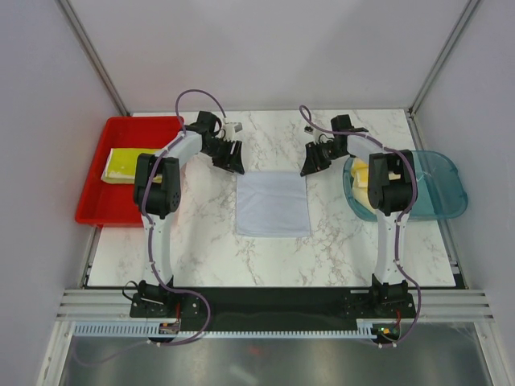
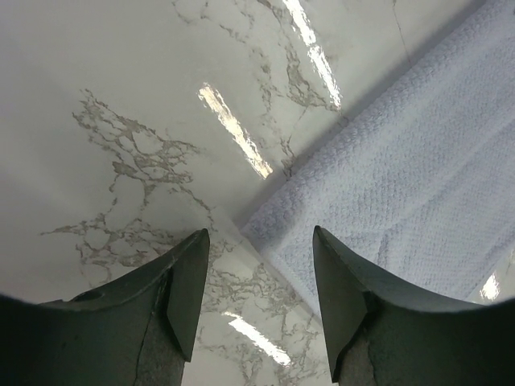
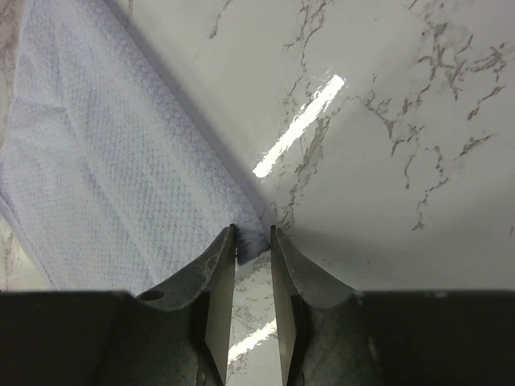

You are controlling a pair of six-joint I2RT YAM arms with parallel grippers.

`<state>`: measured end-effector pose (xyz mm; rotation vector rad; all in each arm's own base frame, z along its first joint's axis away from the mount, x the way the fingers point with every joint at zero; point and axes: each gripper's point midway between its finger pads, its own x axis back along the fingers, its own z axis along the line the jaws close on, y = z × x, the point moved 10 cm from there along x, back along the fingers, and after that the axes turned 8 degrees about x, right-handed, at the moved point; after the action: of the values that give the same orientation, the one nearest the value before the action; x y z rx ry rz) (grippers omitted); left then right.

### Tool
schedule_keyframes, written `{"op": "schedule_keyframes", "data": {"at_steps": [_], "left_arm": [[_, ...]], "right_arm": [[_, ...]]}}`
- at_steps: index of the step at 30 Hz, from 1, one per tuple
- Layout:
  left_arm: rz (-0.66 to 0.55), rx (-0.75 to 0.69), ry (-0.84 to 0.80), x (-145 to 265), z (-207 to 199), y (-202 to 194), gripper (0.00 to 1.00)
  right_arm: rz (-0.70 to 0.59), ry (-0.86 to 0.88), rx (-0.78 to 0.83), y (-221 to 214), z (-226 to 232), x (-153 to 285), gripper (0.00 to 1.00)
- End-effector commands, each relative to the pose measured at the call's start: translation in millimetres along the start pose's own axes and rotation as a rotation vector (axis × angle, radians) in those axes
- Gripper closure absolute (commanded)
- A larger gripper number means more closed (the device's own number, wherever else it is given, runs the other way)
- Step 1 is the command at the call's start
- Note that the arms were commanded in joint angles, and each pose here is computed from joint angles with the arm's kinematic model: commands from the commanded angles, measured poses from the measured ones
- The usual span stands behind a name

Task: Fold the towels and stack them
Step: Fold the towel

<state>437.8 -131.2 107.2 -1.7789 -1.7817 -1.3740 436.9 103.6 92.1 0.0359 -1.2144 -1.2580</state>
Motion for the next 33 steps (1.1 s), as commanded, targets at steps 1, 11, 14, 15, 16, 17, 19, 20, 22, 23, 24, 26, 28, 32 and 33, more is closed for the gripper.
{"op": "schedule_keyframes", "data": {"at_steps": [1,11,14,15,16,17,19,20,22,23,24,26,28,32,33], "left_arm": [[0.017,-0.037,0.011,-2,9,0,0.37],[0.038,-0.029,-0.035,-8,10,1,0.5],[0.044,-0.027,-0.059,-10,9,1,0.51],[0.051,-0.021,-0.061,-11,9,0,0.51],[0.057,-0.018,-0.065,-12,9,-1,0.52],[0.064,-0.019,-0.067,-12,9,-3,0.52],[0.072,-0.019,-0.064,-12,10,-5,0.52],[0.079,-0.017,-0.062,-12,10,-6,0.52],[0.083,-0.016,-0.065,-11,10,-7,0.52],[0.078,-0.019,-0.068,-9,8,-6,0.52],[0.076,-0.019,-0.069,-8,7,-5,0.53],[0.079,-0.018,-0.067,-8,6,-5,0.53],[0.077,-0.022,-0.065,-7,6,-5,0.53],[0.081,-0.025,-0.068,-8,5,-5,0.55],[0.082,-0.029,-0.072,-8,5,-5,0.58]], "right_arm": [[-0.033,0.03,0.04,8,-4,-1,0.68],[-0.039,0.028,0.045,11,-6,-3,0.66],[-0.038,0.029,0.044,10,-7,-3,0.66],[-0.038,0.031,0.043,10,-7,-4,0.66],[-0.037,0.031,0.04,9,-7,-3,0.66],[-0.036,0.032,0.041,9,-7,-4,0.66],[-0.034,0.033,0.039,8,-6,-4,0.66],[-0.034,0.035,0.041,9,-5,-4,0.66],[-0.036,0.035,0.041,9,-5,-2,0.66],[-0.038,0.032,0.041,9,-6,-2,0.66],[-0.036,0.034,0.041,9,-5,-2,0.66],[-0.038,0.035,0.044,9,-4,-2,0.66],[-0.038,0.036,0.042,9,-4,-2,0.67],[-0.036,0.039,0.04,8,-4,-2,0.67],[-0.038,0.04,0.041,8,-4,-2,0.67]]}}
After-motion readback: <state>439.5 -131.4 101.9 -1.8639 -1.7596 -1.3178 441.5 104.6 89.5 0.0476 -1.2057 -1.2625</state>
